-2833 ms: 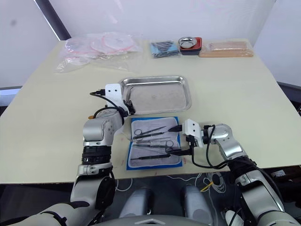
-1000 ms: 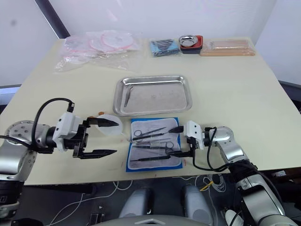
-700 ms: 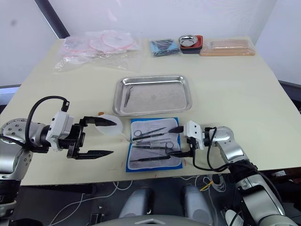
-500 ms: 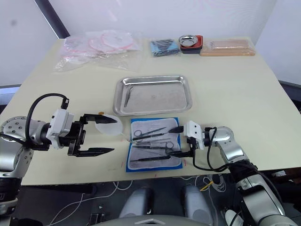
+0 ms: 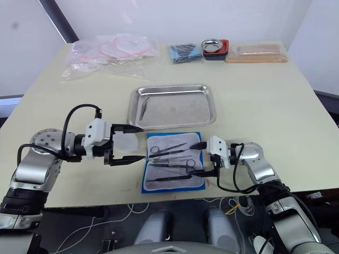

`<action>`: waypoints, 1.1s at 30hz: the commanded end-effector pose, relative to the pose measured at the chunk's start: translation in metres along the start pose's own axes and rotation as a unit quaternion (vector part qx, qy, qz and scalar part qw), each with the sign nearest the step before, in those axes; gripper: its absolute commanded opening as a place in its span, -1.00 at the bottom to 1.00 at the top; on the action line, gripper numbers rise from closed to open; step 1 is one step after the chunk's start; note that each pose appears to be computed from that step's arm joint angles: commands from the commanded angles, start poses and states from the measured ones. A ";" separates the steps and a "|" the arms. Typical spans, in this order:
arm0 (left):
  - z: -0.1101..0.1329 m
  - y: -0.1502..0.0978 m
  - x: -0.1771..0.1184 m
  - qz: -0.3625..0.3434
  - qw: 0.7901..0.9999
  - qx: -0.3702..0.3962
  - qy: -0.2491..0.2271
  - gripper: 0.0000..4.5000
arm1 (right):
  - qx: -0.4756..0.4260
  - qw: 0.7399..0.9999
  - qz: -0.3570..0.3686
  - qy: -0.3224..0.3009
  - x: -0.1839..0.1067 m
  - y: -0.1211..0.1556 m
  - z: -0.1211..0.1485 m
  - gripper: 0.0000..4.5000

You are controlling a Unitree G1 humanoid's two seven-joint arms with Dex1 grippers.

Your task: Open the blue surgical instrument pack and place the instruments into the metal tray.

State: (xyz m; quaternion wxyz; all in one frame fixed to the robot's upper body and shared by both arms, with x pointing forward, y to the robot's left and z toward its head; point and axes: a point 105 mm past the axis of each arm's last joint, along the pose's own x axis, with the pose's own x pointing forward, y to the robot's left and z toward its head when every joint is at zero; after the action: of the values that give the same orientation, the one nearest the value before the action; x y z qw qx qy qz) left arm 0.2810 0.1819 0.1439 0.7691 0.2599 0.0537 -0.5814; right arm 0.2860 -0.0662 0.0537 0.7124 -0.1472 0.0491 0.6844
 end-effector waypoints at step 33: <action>-0.035 0.020 0.069 -0.036 0.999 -0.003 0.015 -0.08 | 0.073 0.995 -0.001 0.068 0.007 0.017 -0.043 1.00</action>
State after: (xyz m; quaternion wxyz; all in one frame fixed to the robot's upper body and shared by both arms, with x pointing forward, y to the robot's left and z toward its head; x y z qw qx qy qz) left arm 0.3287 0.1426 0.0928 0.7482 0.2665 0.0796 -0.6023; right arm 0.2884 -0.0626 0.0528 0.7215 -0.1406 0.0516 0.6760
